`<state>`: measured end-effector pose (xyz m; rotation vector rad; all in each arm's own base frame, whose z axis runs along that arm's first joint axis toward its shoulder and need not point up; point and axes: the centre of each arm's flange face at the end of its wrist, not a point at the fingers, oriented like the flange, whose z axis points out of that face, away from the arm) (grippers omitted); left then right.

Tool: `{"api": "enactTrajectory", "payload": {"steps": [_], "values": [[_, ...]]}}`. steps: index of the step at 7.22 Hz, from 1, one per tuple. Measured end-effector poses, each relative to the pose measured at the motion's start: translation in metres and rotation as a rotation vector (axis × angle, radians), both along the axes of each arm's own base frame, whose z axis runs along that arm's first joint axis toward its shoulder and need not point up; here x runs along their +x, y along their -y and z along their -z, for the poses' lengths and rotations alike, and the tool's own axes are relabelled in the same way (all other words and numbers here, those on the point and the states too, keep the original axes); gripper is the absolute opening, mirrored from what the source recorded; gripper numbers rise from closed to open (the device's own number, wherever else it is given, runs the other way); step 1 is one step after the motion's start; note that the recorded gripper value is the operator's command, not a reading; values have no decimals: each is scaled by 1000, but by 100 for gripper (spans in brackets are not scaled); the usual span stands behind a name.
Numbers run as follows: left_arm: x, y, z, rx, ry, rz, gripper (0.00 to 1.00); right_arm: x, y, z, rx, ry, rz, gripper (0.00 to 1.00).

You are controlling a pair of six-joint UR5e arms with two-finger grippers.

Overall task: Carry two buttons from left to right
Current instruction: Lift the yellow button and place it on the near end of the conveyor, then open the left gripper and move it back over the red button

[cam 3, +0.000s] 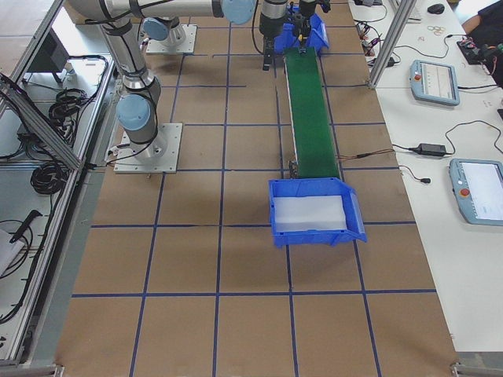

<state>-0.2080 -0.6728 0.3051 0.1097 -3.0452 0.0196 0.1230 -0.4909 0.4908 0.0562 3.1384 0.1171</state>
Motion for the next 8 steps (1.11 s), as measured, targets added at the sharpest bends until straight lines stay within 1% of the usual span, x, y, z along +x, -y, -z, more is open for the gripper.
{"api": "enactTrajectory", "payload": {"steps": [2,3,6,7,8], "values": [[0,-3,5,8,2,16,94,0,0,0,0,0,0,100],[0,-3,2,1,1,19,95,0,0,0,0,0,0,100],[2,-11,-43,-63,-16,20,99,0,0,0,0,0,0,100],[11,-14,-56,-74,-11,10,100,0,0,0,0,0,-1,100],[32,-14,-62,-71,13,9,100,0,0,0,1,0,-1,100]]}}
